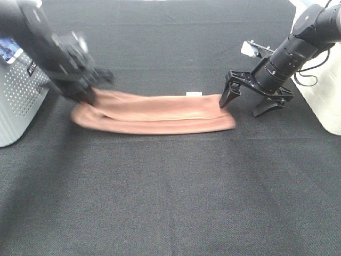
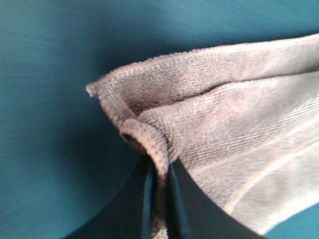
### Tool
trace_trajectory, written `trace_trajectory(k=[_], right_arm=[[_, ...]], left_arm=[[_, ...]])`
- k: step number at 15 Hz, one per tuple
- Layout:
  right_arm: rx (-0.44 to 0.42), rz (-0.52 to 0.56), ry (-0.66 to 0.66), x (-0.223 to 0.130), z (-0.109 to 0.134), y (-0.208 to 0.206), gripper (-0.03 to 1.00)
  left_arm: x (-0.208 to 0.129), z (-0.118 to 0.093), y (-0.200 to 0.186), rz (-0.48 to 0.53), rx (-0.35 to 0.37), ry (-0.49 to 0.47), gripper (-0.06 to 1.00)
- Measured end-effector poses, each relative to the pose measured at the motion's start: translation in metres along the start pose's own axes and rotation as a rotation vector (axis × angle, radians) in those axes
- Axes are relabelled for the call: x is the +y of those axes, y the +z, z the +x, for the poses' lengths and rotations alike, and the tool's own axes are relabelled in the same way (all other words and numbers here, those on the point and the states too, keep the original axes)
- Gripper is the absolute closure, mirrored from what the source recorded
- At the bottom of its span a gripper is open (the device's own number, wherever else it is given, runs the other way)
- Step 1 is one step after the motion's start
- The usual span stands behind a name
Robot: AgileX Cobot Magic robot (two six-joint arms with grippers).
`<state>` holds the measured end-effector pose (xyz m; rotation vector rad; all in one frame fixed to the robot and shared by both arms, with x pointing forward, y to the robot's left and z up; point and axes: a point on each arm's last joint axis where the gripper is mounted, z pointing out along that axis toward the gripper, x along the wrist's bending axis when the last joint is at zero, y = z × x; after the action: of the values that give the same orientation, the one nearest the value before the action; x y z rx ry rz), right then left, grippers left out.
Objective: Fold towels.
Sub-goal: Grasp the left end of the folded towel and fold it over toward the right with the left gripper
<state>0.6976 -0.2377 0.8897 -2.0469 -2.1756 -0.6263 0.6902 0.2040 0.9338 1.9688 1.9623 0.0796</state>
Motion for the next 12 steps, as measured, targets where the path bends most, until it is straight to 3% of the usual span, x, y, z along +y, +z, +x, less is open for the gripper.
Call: trace_trajectory(k=[1,2,4,6,8,12], right_arm=[[0.000,0.001,0.000,0.000,0.000,0.000,0.05],[0.000,0.001,0.000,0.000,0.000,0.000,0.05],[0.001,0.005,0.000,0.000,0.000,0.000,0.05],[0.002,0.006,0.000,-0.001,0.000,0.000,0.05],[0.003,0.011,0.000,-0.001,0.000,0.000,0.05],[0.004,0.011,0.001,-0.001,0.000,0.000,0.05]], left_arm=[[0.010,-0.001,-0.019,0.012,0.054,-0.001,0.89],[0.017,-0.004,-0.031,0.017,0.054,-0.013,0.89],[0.026,-0.027,-0.051,0.006,-0.011,-0.010,0.89],[0.026,-0.064,-0.060,-0.015,-0.117,0.013,0.89],[0.017,-0.111,-0.052,-0.035,-0.225,0.045,0.89],[0.002,-0.151,0.004,-0.034,-0.299,-0.005,0.89]])
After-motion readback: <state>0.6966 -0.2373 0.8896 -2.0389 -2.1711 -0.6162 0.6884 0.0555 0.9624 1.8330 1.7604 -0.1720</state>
